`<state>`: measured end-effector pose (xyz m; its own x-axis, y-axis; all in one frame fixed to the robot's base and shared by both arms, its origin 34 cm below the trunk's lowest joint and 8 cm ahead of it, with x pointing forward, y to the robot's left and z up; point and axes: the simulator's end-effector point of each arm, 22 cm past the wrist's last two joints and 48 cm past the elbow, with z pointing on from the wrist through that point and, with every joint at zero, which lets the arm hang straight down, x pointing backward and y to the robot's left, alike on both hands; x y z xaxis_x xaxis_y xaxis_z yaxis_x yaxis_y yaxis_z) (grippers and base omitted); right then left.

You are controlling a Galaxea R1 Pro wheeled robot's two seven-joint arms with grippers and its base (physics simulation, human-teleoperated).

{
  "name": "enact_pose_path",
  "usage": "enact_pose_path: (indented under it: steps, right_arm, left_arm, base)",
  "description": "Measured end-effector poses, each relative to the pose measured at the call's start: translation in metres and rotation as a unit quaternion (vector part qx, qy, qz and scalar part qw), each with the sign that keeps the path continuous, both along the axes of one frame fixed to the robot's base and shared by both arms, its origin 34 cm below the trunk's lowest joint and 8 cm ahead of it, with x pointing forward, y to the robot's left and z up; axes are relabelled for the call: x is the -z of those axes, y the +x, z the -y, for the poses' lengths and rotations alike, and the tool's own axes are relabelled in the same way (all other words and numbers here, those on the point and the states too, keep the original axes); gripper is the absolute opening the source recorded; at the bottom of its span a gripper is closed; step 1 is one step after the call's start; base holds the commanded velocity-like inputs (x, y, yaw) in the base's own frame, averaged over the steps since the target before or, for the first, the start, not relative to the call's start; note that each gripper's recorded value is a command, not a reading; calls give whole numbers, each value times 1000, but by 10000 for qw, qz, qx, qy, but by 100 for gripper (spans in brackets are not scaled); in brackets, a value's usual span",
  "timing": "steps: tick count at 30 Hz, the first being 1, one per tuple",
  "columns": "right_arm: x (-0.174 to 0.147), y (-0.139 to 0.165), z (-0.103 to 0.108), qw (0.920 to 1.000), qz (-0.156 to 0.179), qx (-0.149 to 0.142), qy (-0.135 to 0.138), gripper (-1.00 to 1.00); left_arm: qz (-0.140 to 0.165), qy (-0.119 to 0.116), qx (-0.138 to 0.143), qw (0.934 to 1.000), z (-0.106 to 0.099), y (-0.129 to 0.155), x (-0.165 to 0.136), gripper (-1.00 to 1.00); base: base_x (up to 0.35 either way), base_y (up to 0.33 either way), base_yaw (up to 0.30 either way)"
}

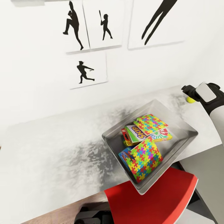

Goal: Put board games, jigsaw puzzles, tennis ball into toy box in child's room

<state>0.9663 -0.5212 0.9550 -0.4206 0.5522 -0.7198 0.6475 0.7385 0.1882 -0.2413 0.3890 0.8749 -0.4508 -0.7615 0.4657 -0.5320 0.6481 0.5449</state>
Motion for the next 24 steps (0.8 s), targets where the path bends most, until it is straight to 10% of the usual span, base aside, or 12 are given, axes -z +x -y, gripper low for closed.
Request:
enact_pose_path:
  steps: [24]
  right_arm:
    - [-7, -5, 26, 9987, 121, 428, -262, 100]
  left_arm:
    - [-49, -4, 7, 10000, 0, -1, -3, 100]
  base:
    - [0, 0, -43]
